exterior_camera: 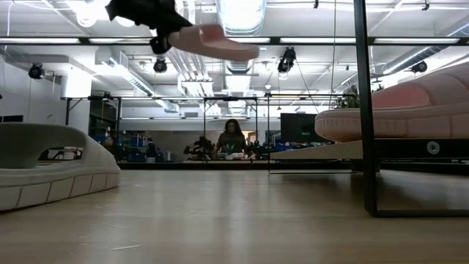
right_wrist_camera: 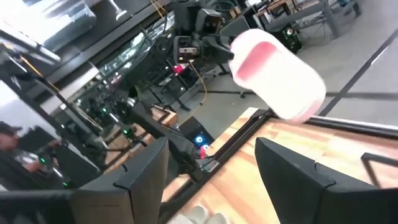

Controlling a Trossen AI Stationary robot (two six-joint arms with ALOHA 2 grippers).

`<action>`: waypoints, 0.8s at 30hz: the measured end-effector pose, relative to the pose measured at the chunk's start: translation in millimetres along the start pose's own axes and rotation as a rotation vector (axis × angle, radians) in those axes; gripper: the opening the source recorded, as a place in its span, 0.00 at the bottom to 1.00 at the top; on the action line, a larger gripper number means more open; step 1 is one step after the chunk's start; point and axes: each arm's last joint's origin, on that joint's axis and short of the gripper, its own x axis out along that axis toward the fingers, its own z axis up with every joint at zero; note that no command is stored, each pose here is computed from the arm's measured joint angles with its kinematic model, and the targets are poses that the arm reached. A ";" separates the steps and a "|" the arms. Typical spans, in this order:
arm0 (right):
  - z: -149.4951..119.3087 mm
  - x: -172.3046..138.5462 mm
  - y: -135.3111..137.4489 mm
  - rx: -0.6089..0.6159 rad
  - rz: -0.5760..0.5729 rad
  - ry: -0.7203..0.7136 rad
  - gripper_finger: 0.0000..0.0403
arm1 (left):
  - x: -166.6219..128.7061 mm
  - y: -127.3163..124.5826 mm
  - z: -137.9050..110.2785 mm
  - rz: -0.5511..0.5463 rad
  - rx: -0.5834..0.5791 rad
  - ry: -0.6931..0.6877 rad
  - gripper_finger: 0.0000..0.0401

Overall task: Pick and place slides into the shelf
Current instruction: Put the pink slide on the shelf

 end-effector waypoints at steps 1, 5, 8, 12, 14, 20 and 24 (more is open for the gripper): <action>0.4 0.4 -0.3 0.024 -0.002 -0.003 0.58 | -0.6 -4.0 1.9 0.010 -0.002 -0.019 0.00; 2.6 3.4 -3.1 0.157 -0.021 -0.020 0.58 | 1.5 -21.0 8.4 0.005 0.034 -0.084 0.00; 5.2 6.6 -6.4 0.241 -0.040 -0.041 0.58 | 7.8 -33.1 11.2 0.003 0.029 -0.122 0.00; 8.3 10.1 -9.9 0.268 -0.060 -0.064 0.58 | 18.1 -43.2 11.9 -0.033 0.025 -0.133 0.00; 10.4 11.4 -10.7 0.276 -0.060 -0.079 0.58 | 25.2 -46.6 10.7 -0.044 -0.005 -0.135 0.00; 14.5 14.2 -12.5 0.292 -0.058 -0.105 0.58 | 52.9 -49.6 -1.2 -0.114 -0.052 -0.159 0.00; 19.2 16.7 -11.2 0.318 0.004 -0.098 0.58 | 66.4 -48.4 -9.0 -0.147 -0.080 -0.187 0.00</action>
